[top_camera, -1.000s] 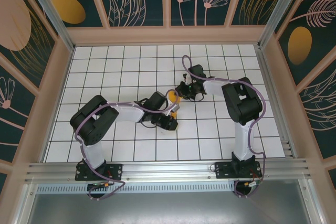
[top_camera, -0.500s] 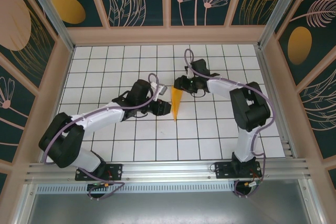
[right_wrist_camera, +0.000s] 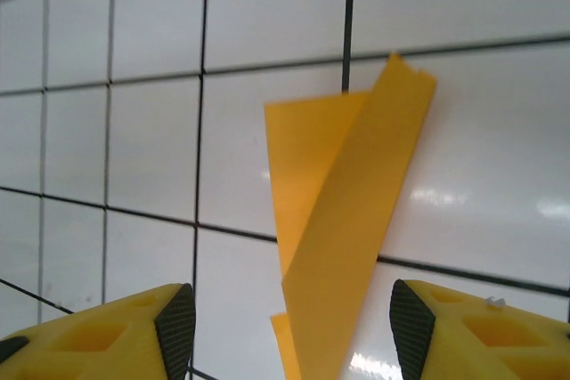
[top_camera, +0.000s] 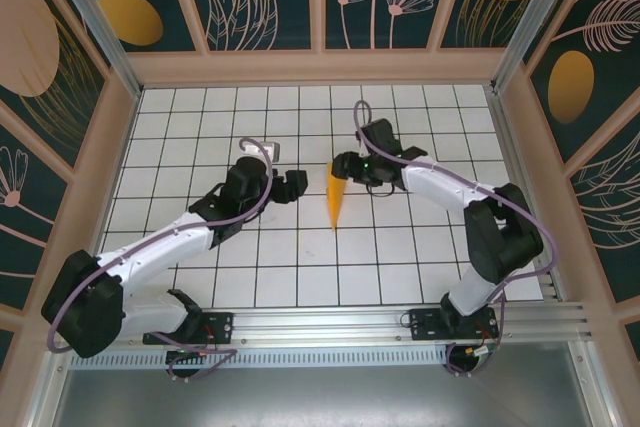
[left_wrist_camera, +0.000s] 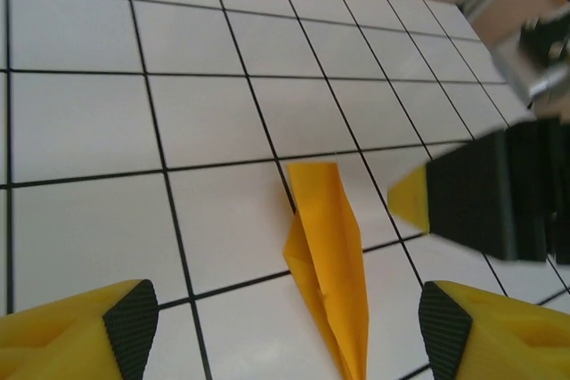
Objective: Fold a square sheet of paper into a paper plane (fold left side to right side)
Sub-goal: Move the paper plane to the top-center of the table.
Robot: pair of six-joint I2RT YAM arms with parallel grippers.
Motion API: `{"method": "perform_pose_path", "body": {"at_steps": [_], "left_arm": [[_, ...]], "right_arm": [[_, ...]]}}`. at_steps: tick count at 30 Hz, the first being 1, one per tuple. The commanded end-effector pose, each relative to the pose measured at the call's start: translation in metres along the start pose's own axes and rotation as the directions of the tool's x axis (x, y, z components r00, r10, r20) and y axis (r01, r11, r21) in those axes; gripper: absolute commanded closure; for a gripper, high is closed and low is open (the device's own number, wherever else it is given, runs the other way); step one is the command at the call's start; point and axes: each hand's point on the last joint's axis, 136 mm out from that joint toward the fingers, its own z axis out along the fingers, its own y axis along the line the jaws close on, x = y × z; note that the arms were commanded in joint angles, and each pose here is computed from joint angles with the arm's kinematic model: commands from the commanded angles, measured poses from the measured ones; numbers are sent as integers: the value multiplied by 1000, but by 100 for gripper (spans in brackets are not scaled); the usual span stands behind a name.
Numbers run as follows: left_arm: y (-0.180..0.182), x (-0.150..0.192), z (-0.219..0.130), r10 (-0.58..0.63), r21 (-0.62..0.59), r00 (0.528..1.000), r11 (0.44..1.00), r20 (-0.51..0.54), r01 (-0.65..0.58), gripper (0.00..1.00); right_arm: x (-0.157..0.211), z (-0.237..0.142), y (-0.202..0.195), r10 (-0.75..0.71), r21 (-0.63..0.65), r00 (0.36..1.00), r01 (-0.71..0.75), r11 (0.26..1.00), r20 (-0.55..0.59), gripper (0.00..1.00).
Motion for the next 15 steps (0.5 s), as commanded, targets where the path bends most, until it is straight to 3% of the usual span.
{"method": "perform_pose_path", "body": {"at_steps": [1, 6, 10, 13, 15], "left_arm": [[13, -17, -7, -25, -68, 995, 997, 99, 32, 19], [19, -16, -11, -28, -93, 994, 995, 105, 38, 18], [22, -19, -16, -22, -112, 992, 993, 122, 36, 17], [23, -21, -18, -17, -120, 991, 992, 130, 33, 16], [24, -23, -19, -13, -123, 991, 992, 134, 30, 16]], "right_arm": [[26, 19, -6, 18, 55, 997, -14, 998, -71, 37], [36, 39, -17, 7, 136, 993, 9, 991, -115, 43], [40, 43, -22, -6, 159, 991, 28, 987, -136, 68], [31, 35, -3, -66, 76, 992, 74, 994, -104, 94], [25, 24, 11, -93, 0, 994, 93, 996, -66, 100]]}}
